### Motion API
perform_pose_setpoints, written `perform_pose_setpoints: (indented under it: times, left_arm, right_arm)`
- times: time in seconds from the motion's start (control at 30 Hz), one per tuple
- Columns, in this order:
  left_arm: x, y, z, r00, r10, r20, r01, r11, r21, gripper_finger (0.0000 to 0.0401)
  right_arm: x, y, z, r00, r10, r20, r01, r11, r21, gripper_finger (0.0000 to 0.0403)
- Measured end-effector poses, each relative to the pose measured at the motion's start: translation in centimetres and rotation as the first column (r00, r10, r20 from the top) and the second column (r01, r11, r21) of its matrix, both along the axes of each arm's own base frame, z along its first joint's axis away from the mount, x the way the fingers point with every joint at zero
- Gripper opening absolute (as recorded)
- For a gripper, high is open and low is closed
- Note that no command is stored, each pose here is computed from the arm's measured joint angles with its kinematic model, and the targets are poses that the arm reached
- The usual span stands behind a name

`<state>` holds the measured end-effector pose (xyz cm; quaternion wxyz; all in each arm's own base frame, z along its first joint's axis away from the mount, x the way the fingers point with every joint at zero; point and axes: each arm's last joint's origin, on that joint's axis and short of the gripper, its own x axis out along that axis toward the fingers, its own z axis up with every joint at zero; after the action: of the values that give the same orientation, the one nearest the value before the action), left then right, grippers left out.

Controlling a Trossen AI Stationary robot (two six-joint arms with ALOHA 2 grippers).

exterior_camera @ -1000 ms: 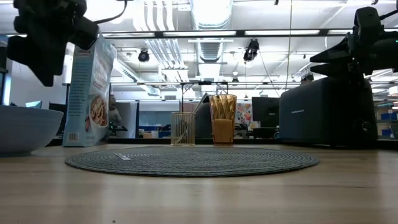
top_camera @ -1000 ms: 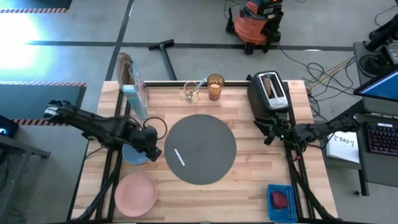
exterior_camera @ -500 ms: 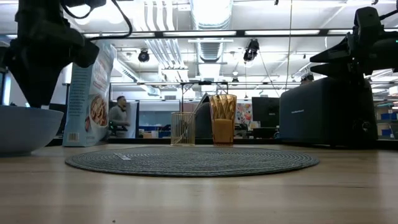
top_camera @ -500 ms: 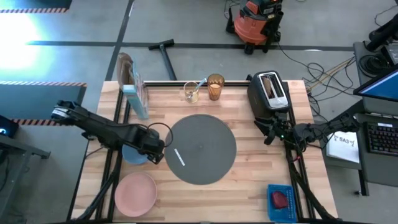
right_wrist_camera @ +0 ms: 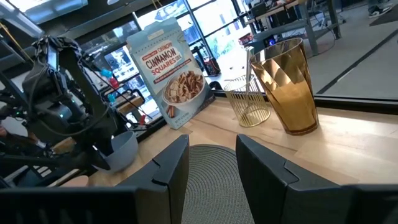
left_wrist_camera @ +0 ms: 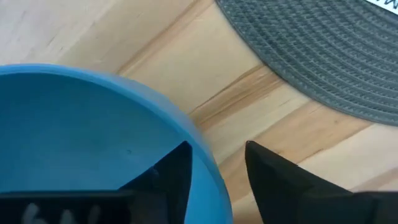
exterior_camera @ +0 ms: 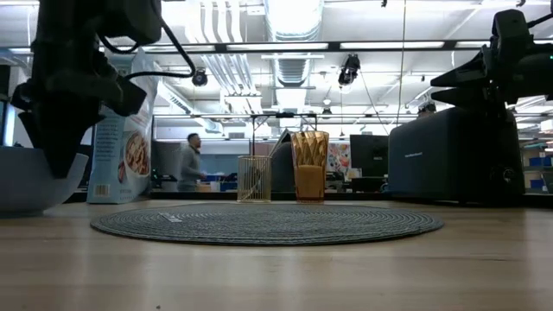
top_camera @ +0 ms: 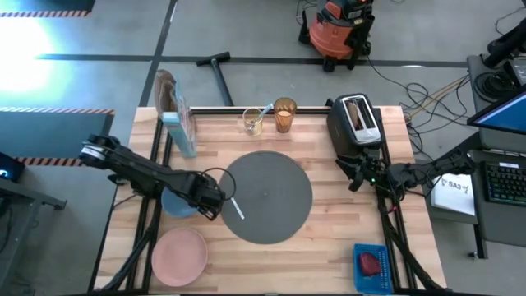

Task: Arrange a breakfast setting
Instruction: Put the blue bowl on the gray table mat

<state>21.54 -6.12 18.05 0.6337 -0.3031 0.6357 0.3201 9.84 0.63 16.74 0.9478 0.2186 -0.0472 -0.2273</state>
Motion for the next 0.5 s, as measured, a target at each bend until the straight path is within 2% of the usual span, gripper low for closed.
perform_pose_setpoints:
  times: [0.4,0.5]
  left_arm:
    - [0.7,-0.2,0.4,1.0,0.022,0.013,-0.022,1.0,-0.004,0.0011]
    - [1.5,-0.4,1.5,0.998,0.009,0.06,-0.009,1.0,-0.011,0.0004]
  right_arm:
    - [0.0,0.0,0.0,1.0,0.0,0.0,0.0,1.0,0.0,0.0123]
    - [0.0,0.0,0.0,1.0,0.0,0.0,0.0,1.0,0.0,0.0123]
